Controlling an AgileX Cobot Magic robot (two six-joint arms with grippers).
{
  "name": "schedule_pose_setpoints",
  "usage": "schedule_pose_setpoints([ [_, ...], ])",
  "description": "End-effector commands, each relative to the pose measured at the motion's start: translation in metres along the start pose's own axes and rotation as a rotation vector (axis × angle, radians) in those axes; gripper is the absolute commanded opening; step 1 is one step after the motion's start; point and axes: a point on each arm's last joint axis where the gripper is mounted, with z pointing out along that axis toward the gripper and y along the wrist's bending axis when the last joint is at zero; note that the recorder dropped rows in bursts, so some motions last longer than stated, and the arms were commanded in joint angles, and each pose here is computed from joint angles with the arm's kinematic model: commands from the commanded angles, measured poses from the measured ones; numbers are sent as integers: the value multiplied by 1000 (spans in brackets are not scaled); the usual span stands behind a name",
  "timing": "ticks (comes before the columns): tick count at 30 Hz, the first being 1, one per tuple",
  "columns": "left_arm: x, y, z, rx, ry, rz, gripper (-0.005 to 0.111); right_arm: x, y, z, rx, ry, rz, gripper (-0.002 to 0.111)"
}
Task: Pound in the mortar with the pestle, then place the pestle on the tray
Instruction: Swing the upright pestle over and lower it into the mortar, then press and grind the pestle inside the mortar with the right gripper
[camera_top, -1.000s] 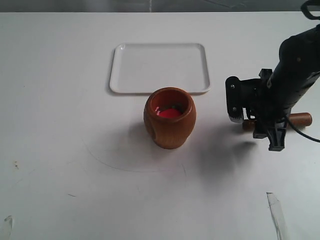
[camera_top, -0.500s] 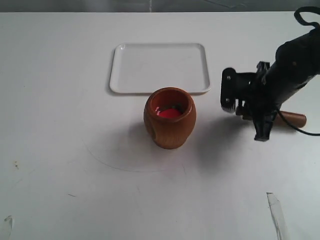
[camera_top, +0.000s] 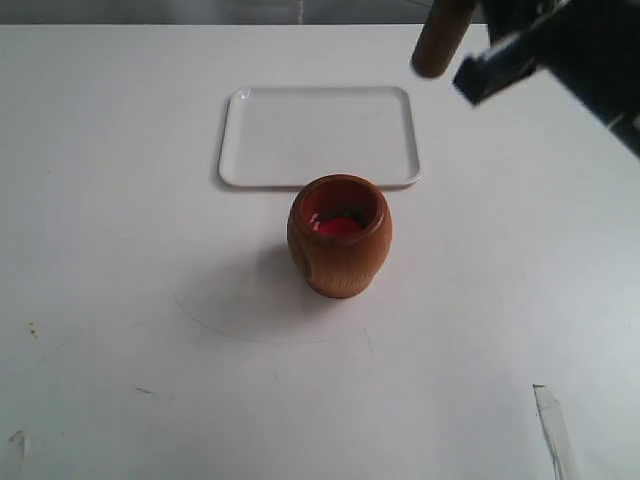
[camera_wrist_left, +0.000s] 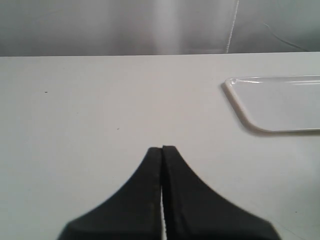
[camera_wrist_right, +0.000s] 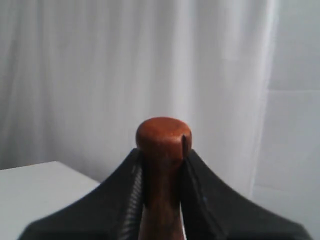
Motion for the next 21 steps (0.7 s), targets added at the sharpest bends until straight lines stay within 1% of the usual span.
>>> schedule_pose_setpoints([
  [1,0,-1,0,8,-7,-12,0,31,23,-24,-164,59,92,0],
  [2,0,-1,0,8,-7,-12,0,35,33,-24,-237,82,85,0],
  [5,0,-1,0,8,-7,-12,0,39,52,-14,-281,69,51,0],
  [7,0,-1,0,8,-7,-12,0,43,63,-1,-304,61,54,0],
  [8,0,-1,0,8,-7,-12,0,50,70,6,-330,75,60,0],
  [12,0,-1,0,8,-7,-12,0,66,69,11,-281,118,33,0],
  [18,0,-1,0,8,-7,-12,0,69,69,11,-285,124,15,0],
  [20,0,-1,0,8,-7,-12,0,85,71,11,-289,184,55,0],
  [21,0,-1,0,8,-7,-12,0,104,73,7,-295,258,98,0],
])
